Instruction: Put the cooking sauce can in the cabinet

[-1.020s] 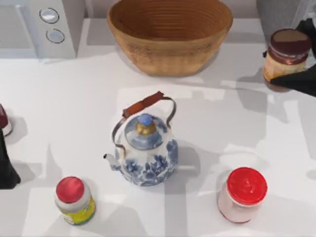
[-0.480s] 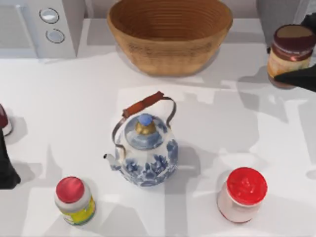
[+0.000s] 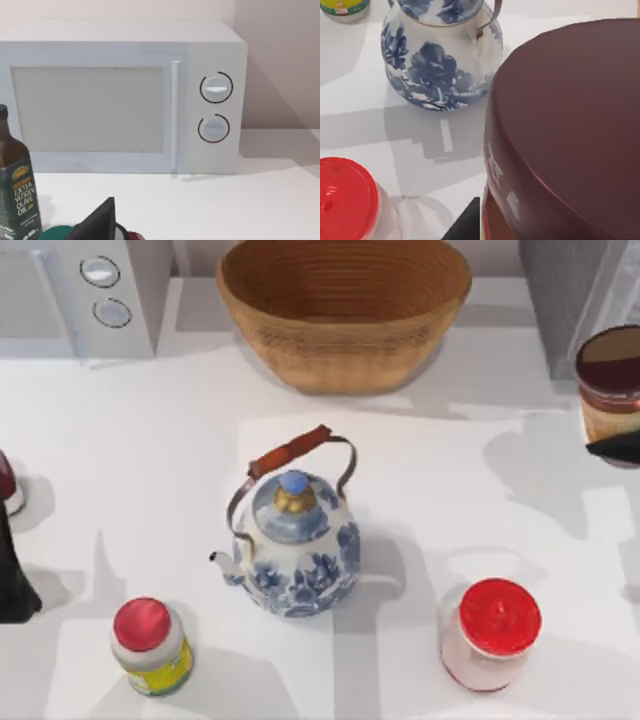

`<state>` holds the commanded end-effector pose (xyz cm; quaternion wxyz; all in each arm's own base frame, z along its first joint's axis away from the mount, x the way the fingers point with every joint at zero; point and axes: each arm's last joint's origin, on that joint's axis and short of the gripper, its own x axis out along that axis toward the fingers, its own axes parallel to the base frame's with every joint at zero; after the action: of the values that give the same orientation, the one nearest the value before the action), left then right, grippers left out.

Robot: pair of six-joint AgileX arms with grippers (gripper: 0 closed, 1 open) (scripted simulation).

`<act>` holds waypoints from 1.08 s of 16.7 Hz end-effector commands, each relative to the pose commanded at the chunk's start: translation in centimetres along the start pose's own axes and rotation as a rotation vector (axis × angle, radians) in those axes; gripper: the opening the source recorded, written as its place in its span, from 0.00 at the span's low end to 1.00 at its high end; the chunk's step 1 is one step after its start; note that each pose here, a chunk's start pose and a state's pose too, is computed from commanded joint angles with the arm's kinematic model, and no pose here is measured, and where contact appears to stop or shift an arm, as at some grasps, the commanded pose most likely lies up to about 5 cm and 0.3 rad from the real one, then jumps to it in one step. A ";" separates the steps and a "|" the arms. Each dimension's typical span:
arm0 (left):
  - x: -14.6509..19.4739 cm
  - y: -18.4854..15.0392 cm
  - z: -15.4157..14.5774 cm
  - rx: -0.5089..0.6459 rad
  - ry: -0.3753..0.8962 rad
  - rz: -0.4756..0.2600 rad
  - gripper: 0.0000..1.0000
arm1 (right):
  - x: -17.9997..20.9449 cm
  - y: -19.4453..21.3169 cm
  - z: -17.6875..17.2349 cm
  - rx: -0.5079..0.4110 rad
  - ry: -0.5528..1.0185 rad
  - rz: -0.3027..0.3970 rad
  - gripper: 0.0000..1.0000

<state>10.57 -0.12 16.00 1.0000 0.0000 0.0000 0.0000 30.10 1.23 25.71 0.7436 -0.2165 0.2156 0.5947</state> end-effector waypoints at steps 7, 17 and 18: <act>0.0 0.0 0.0 0.000 0.000 0.000 1.00 | -2.1 13.4 -1.6 0.202 0.086 -0.553 0.00; 0.0 0.0 0.0 0.000 0.000 0.000 1.00 | 0.5 19.4 -9.5 0.462 -0.429 -1.270 0.00; 0.0 0.0 0.0 0.000 0.000 0.000 1.00 | 0.6 19.5 -9.8 0.470 -0.458 -1.292 0.00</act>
<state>10.57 -0.12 16.00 1.0000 0.0000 0.0000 0.0000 10.58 -0.09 16.14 1.0000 -0.0051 0.0057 0.0048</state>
